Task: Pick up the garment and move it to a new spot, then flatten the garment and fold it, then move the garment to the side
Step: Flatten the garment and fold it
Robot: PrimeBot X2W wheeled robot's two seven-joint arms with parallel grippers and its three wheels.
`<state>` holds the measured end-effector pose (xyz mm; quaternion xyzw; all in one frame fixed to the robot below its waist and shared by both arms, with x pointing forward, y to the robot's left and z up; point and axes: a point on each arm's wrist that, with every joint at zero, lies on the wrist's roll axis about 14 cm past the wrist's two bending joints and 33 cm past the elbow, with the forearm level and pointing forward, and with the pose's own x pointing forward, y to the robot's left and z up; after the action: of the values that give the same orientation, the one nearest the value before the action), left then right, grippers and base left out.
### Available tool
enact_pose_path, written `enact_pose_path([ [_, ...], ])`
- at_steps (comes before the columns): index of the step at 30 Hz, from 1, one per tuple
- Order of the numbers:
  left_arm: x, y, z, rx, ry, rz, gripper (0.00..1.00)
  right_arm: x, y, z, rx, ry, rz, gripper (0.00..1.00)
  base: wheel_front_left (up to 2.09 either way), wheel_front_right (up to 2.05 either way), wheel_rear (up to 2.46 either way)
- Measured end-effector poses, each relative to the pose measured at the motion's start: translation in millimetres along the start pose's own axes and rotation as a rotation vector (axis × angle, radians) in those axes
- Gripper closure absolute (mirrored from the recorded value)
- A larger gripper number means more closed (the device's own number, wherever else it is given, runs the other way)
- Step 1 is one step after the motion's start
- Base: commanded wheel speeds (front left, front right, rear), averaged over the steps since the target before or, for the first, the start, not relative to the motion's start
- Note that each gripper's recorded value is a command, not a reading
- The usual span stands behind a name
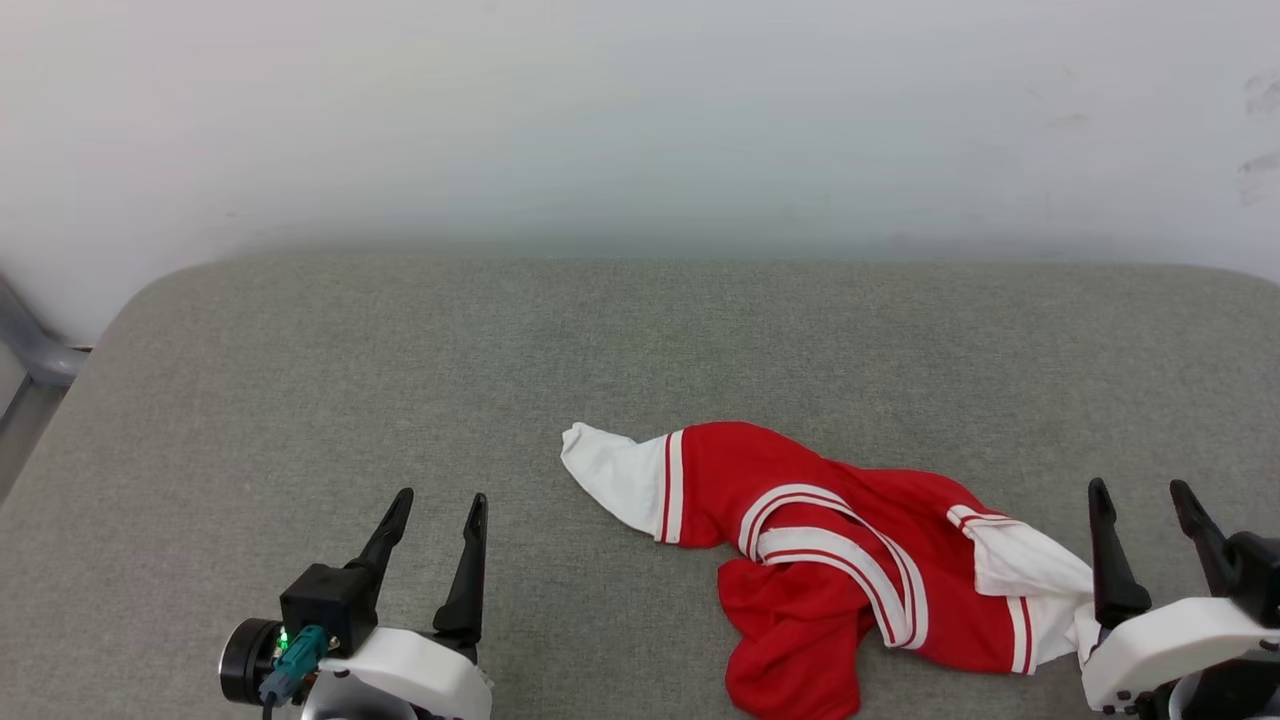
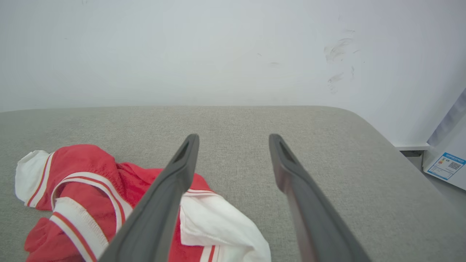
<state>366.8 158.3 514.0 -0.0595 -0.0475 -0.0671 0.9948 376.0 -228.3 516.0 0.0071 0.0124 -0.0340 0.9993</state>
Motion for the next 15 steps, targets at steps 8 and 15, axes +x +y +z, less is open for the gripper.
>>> enact_pose_path([
  [8, 1.5, 2.9, -4.2, 0.024, 0.025, -0.004, 0.00, -22.6, 25.9, 16.6, 0.020, -0.052, 0.080, 0.00, 0.00, 0.00, 0.00],
  [15, 25.9, -6.4, -5.9, 0.060, 0.098, -0.078, 0.00, -37.3, 31.1, 23.2, 0.070, -0.074, 0.096, 0.00, 0.00, 0.00, 0.00],
])
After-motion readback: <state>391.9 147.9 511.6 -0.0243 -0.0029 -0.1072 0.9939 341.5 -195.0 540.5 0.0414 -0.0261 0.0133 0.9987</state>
